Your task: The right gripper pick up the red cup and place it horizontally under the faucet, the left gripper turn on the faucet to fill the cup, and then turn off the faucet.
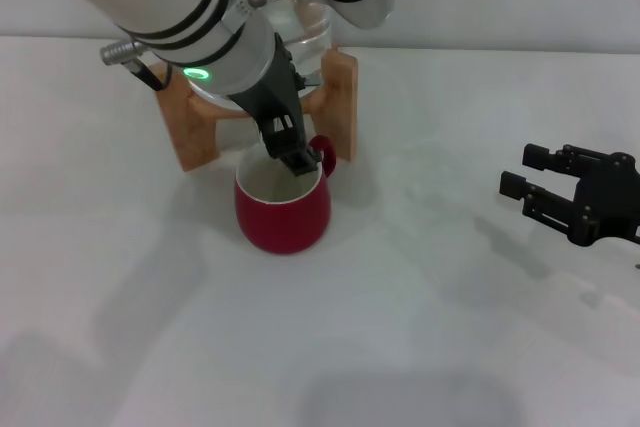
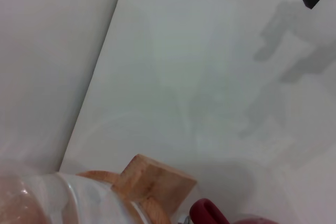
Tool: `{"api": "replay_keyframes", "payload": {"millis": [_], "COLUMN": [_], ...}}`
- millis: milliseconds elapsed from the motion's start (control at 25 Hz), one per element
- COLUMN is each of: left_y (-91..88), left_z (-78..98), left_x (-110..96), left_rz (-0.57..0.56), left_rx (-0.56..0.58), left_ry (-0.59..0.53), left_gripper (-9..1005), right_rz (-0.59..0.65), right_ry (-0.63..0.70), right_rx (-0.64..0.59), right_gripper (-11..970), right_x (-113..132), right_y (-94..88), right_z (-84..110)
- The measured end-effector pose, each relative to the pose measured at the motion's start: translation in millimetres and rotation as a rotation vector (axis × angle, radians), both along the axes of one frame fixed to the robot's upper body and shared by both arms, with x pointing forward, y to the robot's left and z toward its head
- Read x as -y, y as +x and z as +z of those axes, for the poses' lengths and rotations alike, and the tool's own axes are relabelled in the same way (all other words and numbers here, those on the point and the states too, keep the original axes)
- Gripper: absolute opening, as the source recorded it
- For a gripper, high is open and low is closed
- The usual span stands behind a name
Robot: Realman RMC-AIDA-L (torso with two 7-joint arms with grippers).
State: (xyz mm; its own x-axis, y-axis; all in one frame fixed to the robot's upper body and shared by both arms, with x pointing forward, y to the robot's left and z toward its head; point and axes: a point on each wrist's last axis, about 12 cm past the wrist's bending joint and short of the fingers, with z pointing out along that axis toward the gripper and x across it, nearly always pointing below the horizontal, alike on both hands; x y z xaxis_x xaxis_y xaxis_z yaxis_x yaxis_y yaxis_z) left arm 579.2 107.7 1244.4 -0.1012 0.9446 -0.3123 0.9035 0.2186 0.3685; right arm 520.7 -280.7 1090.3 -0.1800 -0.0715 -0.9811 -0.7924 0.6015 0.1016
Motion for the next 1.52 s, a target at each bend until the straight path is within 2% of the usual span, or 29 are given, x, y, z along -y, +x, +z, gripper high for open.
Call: {"api": "replay_keyframes", "payload": {"millis": [320,400,520,680,800,1040,1200,1240,1280,1400,1520], "left_y": [-10.3,-15.7,-26.3,-31.2,-36.0,-49.3,-60.0,-60.0,-65.4,-68.8,-71.0], "left_z": [5.7,9.2,15.4,17.8,16.0,6.5,-3.1,-3.1,-14.9,-32.2,-63.1], "left_x": [9.1,9.0,-2.9,-35.6,-63.8,-120.0,-151.9,-151.9,-175.1,-194.8,-216.2], "left_rz": [-0.052,-0.066,-0.063,0.012,0.069,0.166,0.197,0.197,0.247,0.305,0.385], "left_rx": [0.026,0.033,0.039,0.028,0.014,-0.044,-0.087,-0.087,-0.107,-0.124,-0.144], "left_ry": [-0.013,-0.039,-0.132,-0.304,-0.476,-0.786,-0.962,-0.962,-1.074,-1.178,-1.307], "left_gripper": [841,841,841,841,841,841,841,841,841,841,841], "right_rz": [0.0,-0.006,-0.013,-0.01,-0.009,-0.008,-0.01,-0.011,-0.011,-0.011,-0.008], "right_ry": [0.001,0.002,0.005,0.013,0.012,0.012,0.012,0.012,0.011,0.008,0.007], "right_rx": [0.0,0.002,0.001,0.006,0.008,0.009,0.007,0.007,0.006,0.01,0.018], "right_gripper": [470,470,470,470,471,471,470,470,470,470,471], "right_x": [0.6,2.2,4.1,4.3,4.8,4.9,5.4,5.3,5.3,5.1,3.5], "right_y": [-0.9,-0.5,-0.3,-0.6,-0.4,0.4,0.5,0.7,1.1,1.5,1.6], "right_z": [-0.1,0.3,0.3,1.5,2.3,3.3,3.0,2.8,2.8,2.7,2.7]}}
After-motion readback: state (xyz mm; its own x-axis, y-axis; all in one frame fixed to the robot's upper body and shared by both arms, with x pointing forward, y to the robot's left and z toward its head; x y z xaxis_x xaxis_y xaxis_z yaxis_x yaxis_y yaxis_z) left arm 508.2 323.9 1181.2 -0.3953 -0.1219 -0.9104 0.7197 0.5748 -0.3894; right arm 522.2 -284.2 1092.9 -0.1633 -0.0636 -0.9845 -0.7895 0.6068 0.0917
